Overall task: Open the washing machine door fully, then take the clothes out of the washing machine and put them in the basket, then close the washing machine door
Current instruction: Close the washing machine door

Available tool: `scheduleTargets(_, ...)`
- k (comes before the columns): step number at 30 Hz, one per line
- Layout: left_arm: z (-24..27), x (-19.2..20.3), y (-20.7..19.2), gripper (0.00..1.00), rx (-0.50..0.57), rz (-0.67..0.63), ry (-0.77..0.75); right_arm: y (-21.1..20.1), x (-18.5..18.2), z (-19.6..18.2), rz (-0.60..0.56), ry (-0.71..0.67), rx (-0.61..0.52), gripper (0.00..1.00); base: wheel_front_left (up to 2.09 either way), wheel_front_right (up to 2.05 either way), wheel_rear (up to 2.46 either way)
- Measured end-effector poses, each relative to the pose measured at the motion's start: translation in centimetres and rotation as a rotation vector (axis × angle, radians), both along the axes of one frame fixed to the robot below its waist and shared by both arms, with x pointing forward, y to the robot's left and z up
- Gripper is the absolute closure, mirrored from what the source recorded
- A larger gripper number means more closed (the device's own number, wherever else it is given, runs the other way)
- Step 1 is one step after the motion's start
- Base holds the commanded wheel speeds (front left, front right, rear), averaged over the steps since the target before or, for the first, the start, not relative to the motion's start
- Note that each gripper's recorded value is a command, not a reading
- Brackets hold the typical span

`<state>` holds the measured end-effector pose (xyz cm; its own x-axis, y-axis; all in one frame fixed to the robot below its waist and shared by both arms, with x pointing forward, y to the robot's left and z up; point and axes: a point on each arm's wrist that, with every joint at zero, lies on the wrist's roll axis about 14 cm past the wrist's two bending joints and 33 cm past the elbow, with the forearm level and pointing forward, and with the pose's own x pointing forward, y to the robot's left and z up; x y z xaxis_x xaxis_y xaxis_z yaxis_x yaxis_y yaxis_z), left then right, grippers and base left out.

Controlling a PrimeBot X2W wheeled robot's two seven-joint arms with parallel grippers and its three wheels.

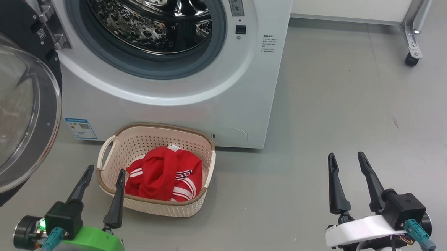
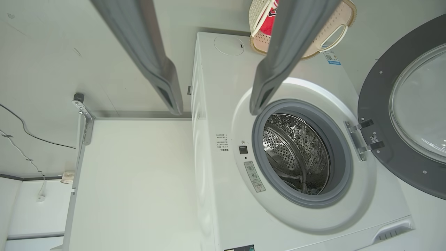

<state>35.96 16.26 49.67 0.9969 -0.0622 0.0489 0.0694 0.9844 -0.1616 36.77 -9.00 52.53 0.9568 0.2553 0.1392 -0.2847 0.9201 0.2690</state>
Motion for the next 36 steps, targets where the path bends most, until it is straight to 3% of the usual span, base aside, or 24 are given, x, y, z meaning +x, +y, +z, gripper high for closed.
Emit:
scheduleTargets(13, -0.6, -1.6, 2.9, 0.0, 0.004, 0.093, 0.019, 3.2, 0.8, -0.2, 0.097, 0.007, 0.005, 0.0, 0.0, 0.0, 0.0)
scheduleTargets(36, -0.5, -8.7, 11.2, 0.0, 0.017, 0.403, 0.026, 13.7, 0.8, -0.3, 0.412, 0.008, 0.016, 0.0, 0.0, 0.0, 0.0)
